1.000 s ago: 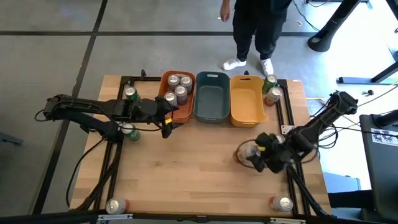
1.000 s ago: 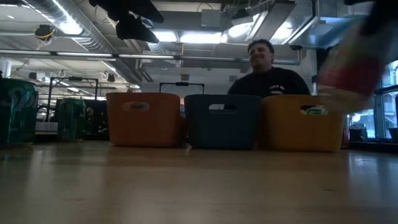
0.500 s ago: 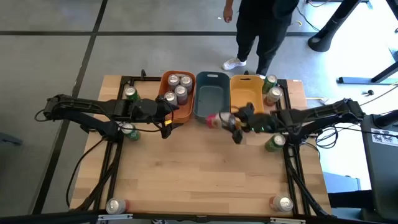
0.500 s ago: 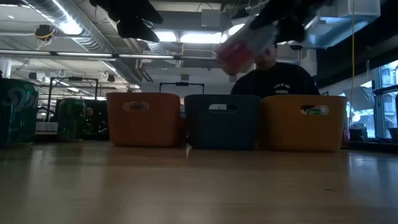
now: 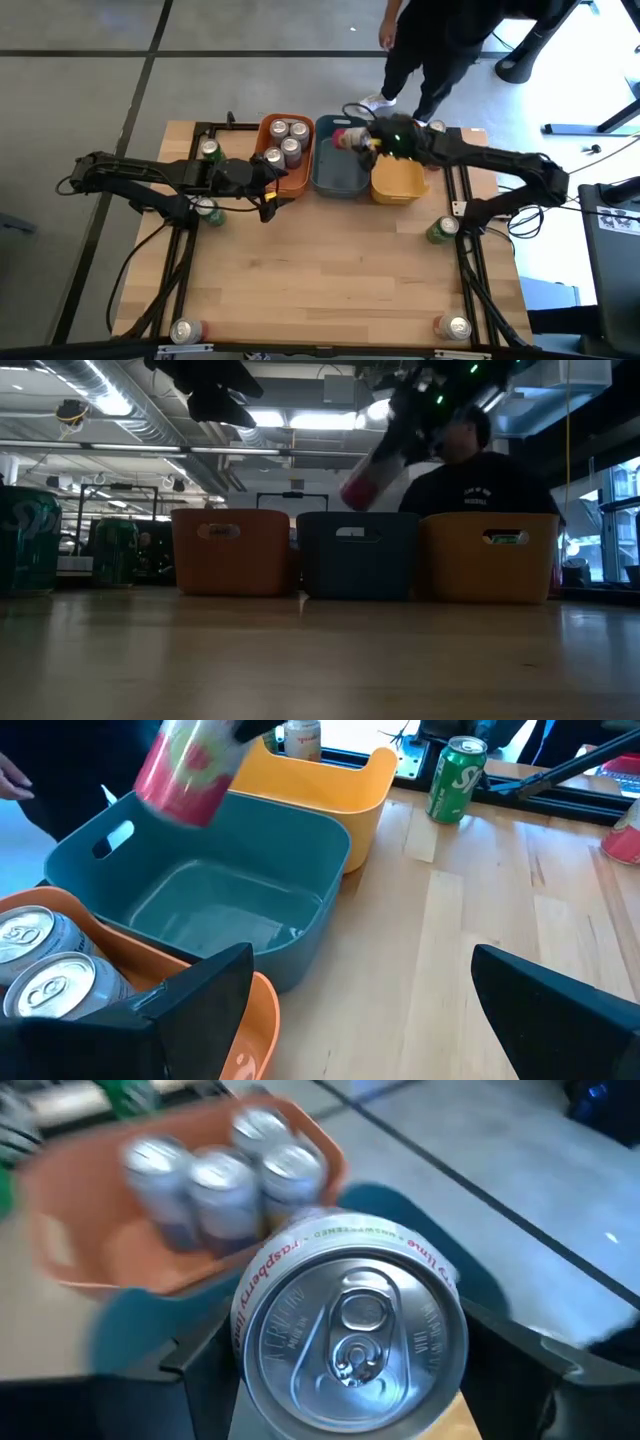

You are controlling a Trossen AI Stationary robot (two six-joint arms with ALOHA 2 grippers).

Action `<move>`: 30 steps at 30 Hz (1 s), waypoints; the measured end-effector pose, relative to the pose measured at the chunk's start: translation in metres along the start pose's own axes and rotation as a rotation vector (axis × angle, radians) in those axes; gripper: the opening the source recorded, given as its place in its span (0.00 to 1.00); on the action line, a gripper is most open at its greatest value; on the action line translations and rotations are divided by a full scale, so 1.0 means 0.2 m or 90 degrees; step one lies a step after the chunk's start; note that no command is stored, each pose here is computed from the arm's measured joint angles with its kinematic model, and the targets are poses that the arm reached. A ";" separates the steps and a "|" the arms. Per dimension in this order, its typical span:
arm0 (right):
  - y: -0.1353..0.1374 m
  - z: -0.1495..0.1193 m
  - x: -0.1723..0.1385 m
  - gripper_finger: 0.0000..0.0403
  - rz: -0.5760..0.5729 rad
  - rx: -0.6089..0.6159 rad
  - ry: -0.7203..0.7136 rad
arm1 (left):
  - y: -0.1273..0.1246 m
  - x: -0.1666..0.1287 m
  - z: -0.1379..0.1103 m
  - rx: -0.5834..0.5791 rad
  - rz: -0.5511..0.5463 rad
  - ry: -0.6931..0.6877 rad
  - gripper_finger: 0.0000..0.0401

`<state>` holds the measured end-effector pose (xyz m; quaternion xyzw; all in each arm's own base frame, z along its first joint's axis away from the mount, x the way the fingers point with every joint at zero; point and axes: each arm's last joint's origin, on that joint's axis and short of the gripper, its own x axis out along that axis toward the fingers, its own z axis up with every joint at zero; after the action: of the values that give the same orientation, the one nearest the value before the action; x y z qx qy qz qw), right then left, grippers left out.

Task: Sort soda cans
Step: Put the middle right pink-white soda can into the blue bin

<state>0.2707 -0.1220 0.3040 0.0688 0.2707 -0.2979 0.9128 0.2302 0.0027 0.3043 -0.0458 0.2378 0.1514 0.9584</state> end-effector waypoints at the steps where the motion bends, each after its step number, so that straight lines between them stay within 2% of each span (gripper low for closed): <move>1: -0.03 0.00 0.04 0.71 -0.008 -0.002 0.014 | 0.00 0.00 0.00 0.000 0.000 0.000 0.91; 6: -0.16 -0.02 0.22 0.71 -0.002 0.029 0.086 | 0.00 0.01 -0.01 0.001 0.001 0.004 0.91; 9: -0.21 -0.06 0.31 0.71 -0.020 0.041 0.137 | 0.00 0.01 -0.03 0.001 0.001 0.008 0.91; 15: -0.27 -0.11 0.46 0.71 -0.037 0.097 0.181 | 0.01 0.03 -0.03 -0.001 0.009 0.004 0.91; 30: -0.27 -0.16 0.54 0.72 -0.070 0.095 0.213 | 0.01 0.03 -0.03 -0.002 0.009 0.000 0.91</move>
<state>0.2974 -0.2117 0.2200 0.1704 0.3988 -0.3508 0.8300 0.2316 0.0058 0.2971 -0.0455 0.2380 0.1587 0.9571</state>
